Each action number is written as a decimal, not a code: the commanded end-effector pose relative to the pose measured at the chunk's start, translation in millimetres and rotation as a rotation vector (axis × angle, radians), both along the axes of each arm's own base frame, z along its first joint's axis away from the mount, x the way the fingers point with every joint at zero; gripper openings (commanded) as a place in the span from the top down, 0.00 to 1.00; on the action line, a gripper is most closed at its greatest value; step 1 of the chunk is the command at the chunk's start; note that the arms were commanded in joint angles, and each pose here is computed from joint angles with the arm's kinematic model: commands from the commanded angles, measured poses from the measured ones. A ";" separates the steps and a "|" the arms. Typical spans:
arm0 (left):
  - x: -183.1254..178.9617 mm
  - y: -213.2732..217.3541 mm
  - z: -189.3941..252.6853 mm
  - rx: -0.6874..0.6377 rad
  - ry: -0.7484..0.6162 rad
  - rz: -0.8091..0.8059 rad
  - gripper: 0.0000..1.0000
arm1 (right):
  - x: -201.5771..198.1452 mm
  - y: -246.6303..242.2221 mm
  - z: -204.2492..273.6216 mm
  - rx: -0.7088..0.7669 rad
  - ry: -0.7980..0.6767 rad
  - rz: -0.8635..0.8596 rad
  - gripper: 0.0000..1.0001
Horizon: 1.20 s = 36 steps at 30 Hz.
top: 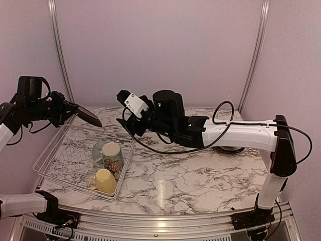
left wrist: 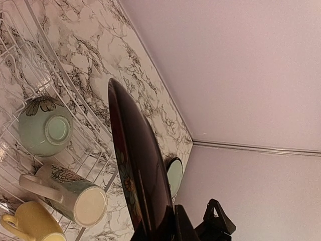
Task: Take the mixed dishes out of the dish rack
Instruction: Pass from the left arm to the right
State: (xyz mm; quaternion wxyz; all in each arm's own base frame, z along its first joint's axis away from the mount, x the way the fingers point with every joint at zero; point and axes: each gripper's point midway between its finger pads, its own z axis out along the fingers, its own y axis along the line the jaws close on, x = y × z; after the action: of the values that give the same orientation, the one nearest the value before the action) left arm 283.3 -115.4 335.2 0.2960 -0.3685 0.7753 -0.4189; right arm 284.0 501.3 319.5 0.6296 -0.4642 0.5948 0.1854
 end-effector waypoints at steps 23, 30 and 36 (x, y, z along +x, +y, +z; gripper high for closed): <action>9.8 -62.4 23.0 -0.148 -0.093 -0.097 1.00 | -15.0 62.5 9.9 -0.032 -0.316 -0.154 0.35; 7.8 -68.6 23.1 -0.158 -0.091 -0.108 1.00 | -2.5 70.6 1.4 -0.055 -0.329 -0.201 0.48; 7.3 -71.7 19.0 -0.153 -0.079 -0.113 1.00 | 11.6 71.3 3.1 -0.048 -0.315 -0.228 0.74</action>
State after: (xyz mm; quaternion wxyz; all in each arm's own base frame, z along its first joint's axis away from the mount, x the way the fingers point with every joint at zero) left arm 284.7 -182.6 332.7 0.2496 -0.3425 0.7693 -0.4781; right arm 282.1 576.8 304.5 0.7088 -0.4593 0.5346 0.0285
